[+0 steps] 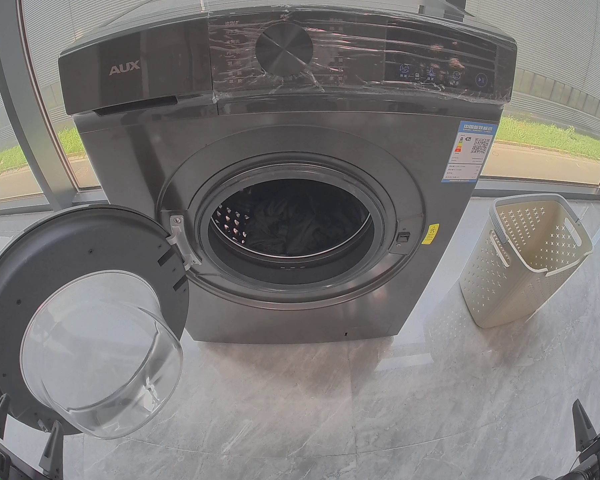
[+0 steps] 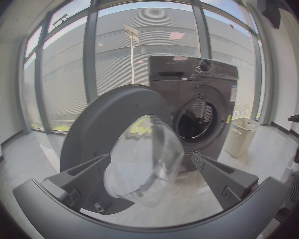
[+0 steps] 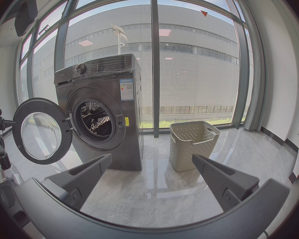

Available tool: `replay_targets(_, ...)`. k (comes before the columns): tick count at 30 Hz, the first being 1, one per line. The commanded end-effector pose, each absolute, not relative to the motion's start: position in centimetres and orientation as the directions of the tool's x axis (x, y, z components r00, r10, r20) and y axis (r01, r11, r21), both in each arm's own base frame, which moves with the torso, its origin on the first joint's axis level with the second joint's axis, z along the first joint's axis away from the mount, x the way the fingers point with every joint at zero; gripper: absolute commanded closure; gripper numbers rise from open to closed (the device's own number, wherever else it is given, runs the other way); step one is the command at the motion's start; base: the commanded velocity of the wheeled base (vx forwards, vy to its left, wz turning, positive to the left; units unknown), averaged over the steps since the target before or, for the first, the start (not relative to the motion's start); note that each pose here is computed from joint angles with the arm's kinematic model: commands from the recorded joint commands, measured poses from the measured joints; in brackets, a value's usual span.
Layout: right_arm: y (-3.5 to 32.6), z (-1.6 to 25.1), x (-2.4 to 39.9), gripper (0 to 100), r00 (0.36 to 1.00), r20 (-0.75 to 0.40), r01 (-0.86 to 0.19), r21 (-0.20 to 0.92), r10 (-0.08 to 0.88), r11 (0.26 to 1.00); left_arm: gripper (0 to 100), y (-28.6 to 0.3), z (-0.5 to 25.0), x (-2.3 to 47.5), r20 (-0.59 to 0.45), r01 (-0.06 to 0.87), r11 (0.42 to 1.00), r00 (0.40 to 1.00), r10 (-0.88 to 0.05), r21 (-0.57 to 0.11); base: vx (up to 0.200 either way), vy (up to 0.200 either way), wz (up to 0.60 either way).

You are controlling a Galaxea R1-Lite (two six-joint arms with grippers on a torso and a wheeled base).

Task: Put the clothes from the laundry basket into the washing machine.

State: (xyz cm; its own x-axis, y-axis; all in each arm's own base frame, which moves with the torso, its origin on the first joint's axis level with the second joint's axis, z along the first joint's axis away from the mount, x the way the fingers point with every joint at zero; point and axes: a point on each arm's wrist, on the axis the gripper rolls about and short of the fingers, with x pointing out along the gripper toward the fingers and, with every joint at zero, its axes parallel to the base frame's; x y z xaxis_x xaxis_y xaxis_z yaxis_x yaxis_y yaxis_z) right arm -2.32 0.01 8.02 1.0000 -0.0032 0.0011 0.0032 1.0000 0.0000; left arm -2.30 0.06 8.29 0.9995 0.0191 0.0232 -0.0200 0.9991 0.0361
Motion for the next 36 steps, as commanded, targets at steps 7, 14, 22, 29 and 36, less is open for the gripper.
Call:
replay_targets(7, 0.01, 7.54, -2.29, 0, 1.000, -0.003, 0.002, 0.000, -0.002, 1.000, 0, 0.02, 7.57, -2.26, -0.002, -0.008, 1.000, 1.000, 0.008, 0.008, -0.029, 0.000, 0.00)
replay_targets(14, 0.01, 7.50, -2.28, 0, 1.000, -0.005, 0.002, 0.000, -0.002, 1.000, 0, 0.02, 7.57, -2.26, -0.002, -0.008, 1.000, 1.000, 0.008, 0.006, -0.200, 0.000, 0.00)
replay_targets(22, 0.01, 7.52, -2.28, 0, 1.000, -0.003, 0.002, 0.000, -0.002, 1.000, 0, 0.02, 7.57, -2.26, -0.002, -0.006, 1.000, 1.000, 0.006, 0.006, -0.025, 0.000, 0.00)
replay_targets(29, 0.01, 7.52, -2.28, 0, 1.000, -0.003, 0.002, 0.000, -0.002, 1.000, 0, 0.03, 7.60, -2.26, -0.003, -0.006, 1.000, 1.000, 0.006, -0.008, 0.000, 0.171, 0.00)
replay_targets(36, 0.01, 7.52, -2.28, 0, 1.000, -0.003, 0.002, 0.000, -0.002, 1.000, 0, 0.03, 7.60, -2.26, -0.003, -0.006, 1.000, 1.000, 0.006, -0.006, 0.000, 0.200, 0.00)
